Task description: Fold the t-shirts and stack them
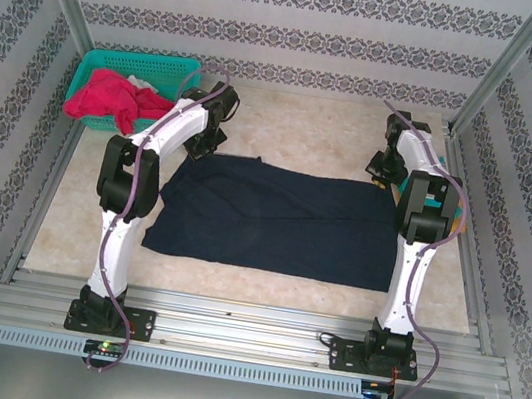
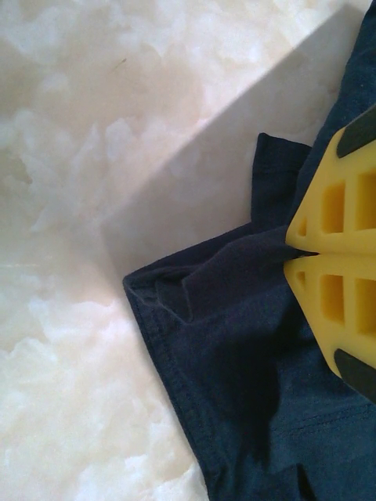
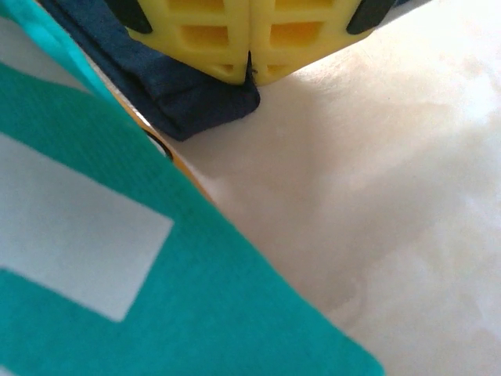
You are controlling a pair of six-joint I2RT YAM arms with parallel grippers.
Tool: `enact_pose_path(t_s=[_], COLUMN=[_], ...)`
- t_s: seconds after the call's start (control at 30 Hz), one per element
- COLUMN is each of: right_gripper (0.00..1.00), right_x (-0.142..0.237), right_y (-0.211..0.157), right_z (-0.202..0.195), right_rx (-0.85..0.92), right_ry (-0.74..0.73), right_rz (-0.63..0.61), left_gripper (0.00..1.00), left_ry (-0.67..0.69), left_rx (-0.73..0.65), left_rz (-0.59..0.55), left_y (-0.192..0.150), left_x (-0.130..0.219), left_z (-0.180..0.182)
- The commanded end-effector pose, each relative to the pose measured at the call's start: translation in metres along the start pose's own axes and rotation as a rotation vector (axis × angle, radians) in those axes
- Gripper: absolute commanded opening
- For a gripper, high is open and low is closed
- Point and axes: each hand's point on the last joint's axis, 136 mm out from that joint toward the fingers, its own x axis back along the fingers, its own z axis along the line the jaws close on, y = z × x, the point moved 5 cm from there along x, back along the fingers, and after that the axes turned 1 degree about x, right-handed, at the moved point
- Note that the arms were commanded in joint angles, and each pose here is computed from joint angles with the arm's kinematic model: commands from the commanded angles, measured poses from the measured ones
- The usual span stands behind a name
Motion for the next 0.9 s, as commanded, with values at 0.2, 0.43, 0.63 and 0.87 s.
enact_pose_path(t_s=[0.2,0.43,0.63,0.87], right_gripper=[0.0,0.0,0.0,0.0], right_x=[0.033,0.057,0.078,0.109], right_y=[-0.005,-0.021,-0.034,-0.057], right_z=[0.003,-0.003,-0.011,-0.025], right_rx=[0.038,0.049,0.042,0.05], right_ry=[0.073,0.147,0.187,0.225], right_rz=[-0.117,-0.193,-0.25,-0.321], left_gripper=[0.0,0.0,0.0,0.0], left_ry=[-0.045,-0.08,-0.084,-0.111], left_rx=[0.01,-0.004,-0.021,-0.004], left_rz=[-0.072,-0.114,-0.102,-0.093], left_y=[0.017,0.023,0.014,0.005], left_x=[0.032,0.056,0.067,0.08], left_z=[0.008,0.012,0.022,0.042])
